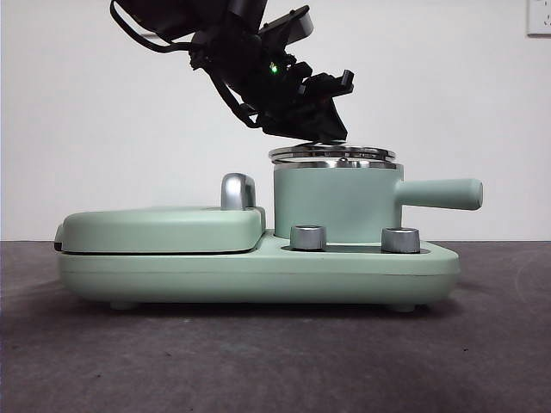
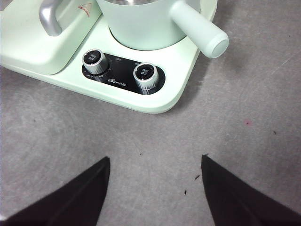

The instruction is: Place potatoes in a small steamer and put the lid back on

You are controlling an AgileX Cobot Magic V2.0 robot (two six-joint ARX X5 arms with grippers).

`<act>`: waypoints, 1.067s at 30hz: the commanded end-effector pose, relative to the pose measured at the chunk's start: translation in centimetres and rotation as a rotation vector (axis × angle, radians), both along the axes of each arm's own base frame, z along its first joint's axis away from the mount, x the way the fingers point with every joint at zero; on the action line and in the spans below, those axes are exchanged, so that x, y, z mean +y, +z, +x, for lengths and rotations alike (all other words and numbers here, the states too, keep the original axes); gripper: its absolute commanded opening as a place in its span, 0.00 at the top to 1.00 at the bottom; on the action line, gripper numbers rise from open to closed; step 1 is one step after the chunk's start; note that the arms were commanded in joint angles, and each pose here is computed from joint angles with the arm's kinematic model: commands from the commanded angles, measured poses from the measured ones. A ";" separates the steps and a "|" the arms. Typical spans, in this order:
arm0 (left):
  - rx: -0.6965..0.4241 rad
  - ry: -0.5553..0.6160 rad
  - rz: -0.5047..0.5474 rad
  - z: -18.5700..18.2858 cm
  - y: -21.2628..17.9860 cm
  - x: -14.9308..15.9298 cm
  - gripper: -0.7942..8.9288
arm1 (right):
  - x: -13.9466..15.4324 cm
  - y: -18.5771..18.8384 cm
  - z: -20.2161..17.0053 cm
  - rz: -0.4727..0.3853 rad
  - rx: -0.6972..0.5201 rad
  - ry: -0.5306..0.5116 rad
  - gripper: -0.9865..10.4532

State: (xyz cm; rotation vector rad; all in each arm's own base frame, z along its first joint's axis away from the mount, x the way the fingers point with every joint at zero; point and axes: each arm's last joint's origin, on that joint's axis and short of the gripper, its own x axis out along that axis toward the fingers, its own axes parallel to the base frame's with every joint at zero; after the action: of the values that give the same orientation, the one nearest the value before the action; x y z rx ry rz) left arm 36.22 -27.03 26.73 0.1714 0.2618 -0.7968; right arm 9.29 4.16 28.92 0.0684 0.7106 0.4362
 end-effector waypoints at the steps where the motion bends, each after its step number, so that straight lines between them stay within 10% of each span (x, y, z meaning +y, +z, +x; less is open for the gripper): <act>1: -0.043 -0.025 -0.024 0.1 0.7 -1.1 0.91 | 0.0 0.2 0.0 -0.001 -0.001 -0.004 0.65; 32: 0.026 -0.033 0.039 -0.2 -0.3 -1.1 0.91 | 0.0 0.1 0.0 -0.004 0.007 -0.003 0.65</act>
State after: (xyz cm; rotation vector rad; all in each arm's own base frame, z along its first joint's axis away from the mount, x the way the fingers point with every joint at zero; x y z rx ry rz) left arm 35.80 -27.50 26.48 0.1952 0.3013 -0.8162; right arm 9.20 4.11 28.80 0.0655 0.7259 0.4321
